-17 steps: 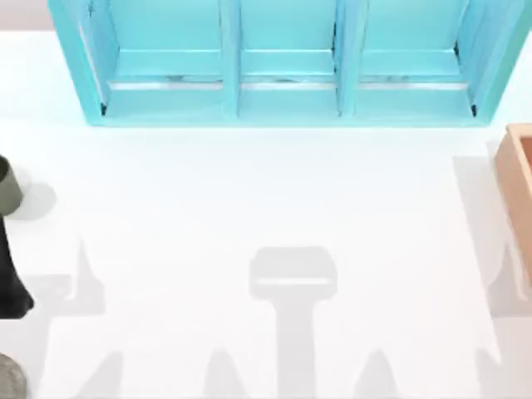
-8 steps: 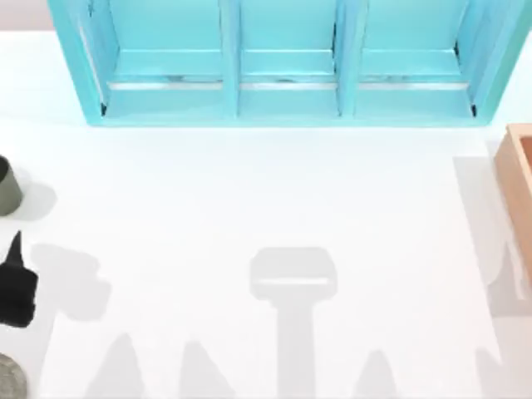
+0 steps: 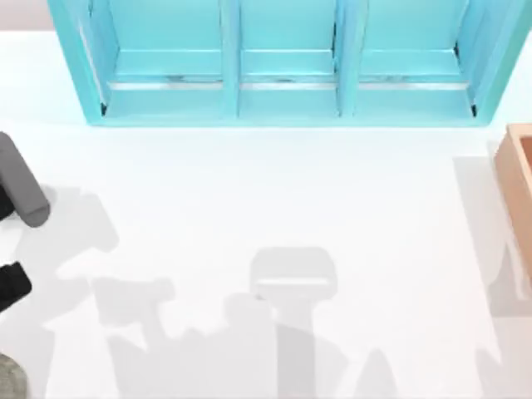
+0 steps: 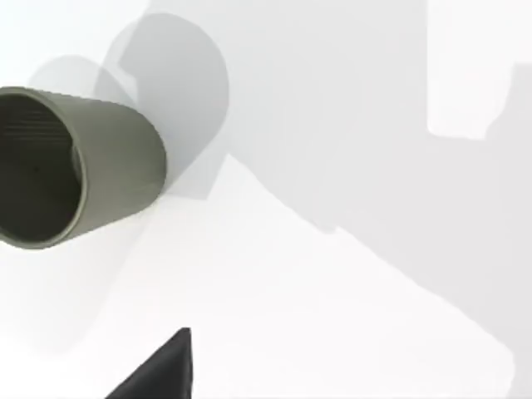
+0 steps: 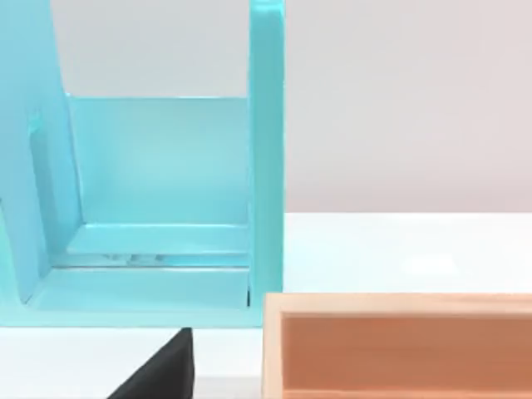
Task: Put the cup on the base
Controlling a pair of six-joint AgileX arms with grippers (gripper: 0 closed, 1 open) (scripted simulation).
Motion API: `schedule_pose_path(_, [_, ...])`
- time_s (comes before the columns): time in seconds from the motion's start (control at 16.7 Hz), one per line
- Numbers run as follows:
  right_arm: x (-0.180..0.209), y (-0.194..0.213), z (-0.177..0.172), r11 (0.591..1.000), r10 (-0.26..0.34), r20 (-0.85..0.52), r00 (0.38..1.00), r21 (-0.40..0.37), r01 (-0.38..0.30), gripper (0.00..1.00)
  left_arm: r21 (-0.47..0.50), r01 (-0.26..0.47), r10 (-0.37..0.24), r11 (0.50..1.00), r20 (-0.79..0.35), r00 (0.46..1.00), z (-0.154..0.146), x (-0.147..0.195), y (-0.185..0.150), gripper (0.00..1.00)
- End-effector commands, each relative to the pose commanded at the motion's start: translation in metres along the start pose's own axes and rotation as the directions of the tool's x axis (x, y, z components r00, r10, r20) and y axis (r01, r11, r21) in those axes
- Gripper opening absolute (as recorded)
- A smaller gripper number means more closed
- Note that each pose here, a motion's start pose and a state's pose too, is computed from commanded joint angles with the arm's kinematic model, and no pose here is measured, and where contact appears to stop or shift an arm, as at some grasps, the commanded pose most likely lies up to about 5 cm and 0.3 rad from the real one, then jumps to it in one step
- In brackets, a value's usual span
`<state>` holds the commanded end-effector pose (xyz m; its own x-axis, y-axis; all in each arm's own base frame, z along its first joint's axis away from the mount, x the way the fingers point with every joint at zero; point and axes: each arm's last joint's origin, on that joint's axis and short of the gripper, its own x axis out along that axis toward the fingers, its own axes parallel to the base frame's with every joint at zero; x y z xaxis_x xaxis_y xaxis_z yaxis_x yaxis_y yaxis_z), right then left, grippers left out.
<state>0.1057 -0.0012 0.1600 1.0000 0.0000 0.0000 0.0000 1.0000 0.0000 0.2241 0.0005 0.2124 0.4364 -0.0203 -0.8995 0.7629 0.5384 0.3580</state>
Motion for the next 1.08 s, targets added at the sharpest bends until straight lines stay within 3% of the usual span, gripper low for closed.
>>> schedule_pose_path(0.24, [0.000,0.000,0.000,1.000,0.000,0.000,1.000,0.000,0.000,1.00,0.228,0.276,-0.243,0.934,-0.162,0.956,0.020,0.033,0.049,1.00])
schedule_pose_path(0.42, [0.000,0.000,0.000,1.000,0.000,0.000,1.000,0.000,0.000,1.00,0.333,0.402,-0.342,0.853,-0.226,0.912,0.030,0.050,0.084,1.00])
schedule_pose_path(0.72, [0.000,0.000,0.000,1.000,0.000,0.000,1.000,0.000,0.000,1.00,0.442,0.472,-0.394,0.763,-0.262,0.881,0.037,0.062,0.137,1.00])
schedule_pose_path(1.08, [0.000,0.000,0.000,1.000,0.000,0.000,1.000,0.000,0.000,1.00,0.492,0.438,-0.359,0.752,-0.251,0.899,0.038,0.052,0.172,1.00])
